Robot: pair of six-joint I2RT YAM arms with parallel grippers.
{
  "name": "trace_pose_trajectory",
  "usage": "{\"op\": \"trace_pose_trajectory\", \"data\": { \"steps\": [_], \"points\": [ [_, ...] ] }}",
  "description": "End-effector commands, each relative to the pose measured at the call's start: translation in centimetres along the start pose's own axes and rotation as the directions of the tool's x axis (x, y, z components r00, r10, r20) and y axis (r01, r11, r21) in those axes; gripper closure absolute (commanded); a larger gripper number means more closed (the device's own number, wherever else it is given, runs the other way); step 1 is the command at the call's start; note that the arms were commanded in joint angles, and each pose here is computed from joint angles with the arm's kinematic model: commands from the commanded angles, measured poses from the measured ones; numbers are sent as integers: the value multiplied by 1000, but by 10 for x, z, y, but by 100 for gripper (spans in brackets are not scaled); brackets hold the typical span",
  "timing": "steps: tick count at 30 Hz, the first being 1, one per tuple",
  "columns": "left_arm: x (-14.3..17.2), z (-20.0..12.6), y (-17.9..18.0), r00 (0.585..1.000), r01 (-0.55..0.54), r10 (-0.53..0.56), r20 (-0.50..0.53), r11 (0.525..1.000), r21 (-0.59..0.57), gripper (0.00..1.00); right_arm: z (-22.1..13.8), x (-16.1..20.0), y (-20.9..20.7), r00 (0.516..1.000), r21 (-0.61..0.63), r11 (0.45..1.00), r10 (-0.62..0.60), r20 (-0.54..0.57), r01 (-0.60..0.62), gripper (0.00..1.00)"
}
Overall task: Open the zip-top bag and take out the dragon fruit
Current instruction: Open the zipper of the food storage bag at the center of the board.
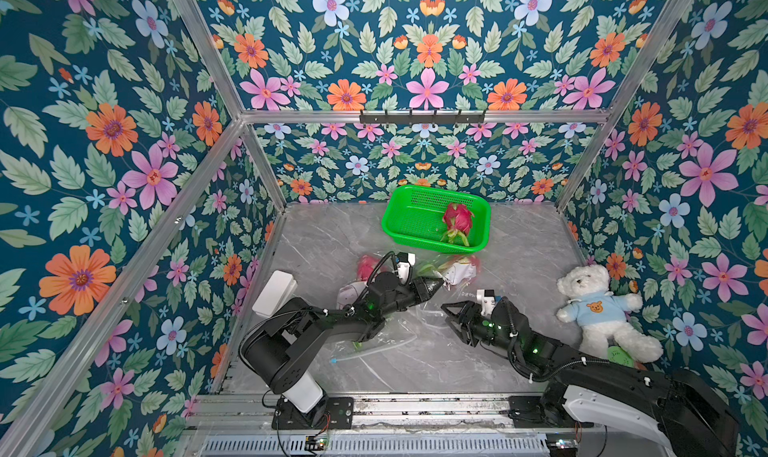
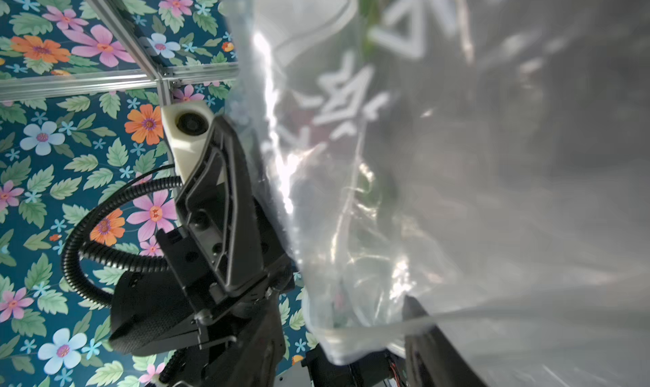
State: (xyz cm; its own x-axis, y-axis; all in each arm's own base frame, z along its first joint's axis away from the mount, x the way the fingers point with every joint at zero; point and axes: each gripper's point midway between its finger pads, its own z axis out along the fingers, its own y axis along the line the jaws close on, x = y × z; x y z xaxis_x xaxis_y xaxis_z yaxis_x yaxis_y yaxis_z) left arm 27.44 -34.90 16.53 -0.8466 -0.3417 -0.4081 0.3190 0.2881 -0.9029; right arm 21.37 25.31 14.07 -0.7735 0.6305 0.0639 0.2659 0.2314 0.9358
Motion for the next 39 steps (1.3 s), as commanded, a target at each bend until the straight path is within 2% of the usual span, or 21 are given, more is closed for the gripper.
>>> {"op": "trace_pose_trajectory", "data": {
  "steps": [1,9,14,18,20,21,22,25,28,33,37,39],
  "points": [
    [-1,-3,-11,1000,-17,16,5,999,43,71,-7,-28,0,992,-11,1000,17,126,-16,60],
    [16,-6,-11,998,-6,9,-57,998,56,72,-27,-61,16,974,-7,998,-60,218,63,100],
    [26,-2,-12,993,-40,44,-113,998,44,62,-36,-58,42,967,-16,989,-140,214,146,100],
    [22,-3,-9,969,-199,189,-159,979,-52,46,-45,-54,63,956,-16,976,-210,204,218,100],
    [10,-8,-10,934,-335,309,-179,933,-134,34,-46,-54,65,953,-7,972,-228,200,234,100],
    [0,-13,-12,910,-405,375,-178,897,-178,21,-45,-53,64,952,-1,971,-233,197,238,100],
    [-9,-19,-16,881,-470,439,-176,856,-216,1,-43,-54,63,953,-1,972,-232,197,237,100],
    [-31,-35,-35,793,-608,590,-154,749,-262,1,-37,-54,60,955,-6,972,-228,190,234,100],
    [-25,-35,-49,713,-701,670,-208,685,-199,1,-32,-54,61,954,-4,970,-237,183,242,100],
    [-4,-25,-26,609,-787,698,-377,591,-178,3,-35,-55,67,943,8,961,-273,191,277,100],
    [-1,-21,-13,538,-839,730,-423,511,-186,8,-38,-59,68,938,13,959,-281,202,284,100],
    [-1,-18,-15,514,-855,744,-427,486,-182,9,-38,-59,68,938,14,958,-283,201,286,100]
  ]
}}
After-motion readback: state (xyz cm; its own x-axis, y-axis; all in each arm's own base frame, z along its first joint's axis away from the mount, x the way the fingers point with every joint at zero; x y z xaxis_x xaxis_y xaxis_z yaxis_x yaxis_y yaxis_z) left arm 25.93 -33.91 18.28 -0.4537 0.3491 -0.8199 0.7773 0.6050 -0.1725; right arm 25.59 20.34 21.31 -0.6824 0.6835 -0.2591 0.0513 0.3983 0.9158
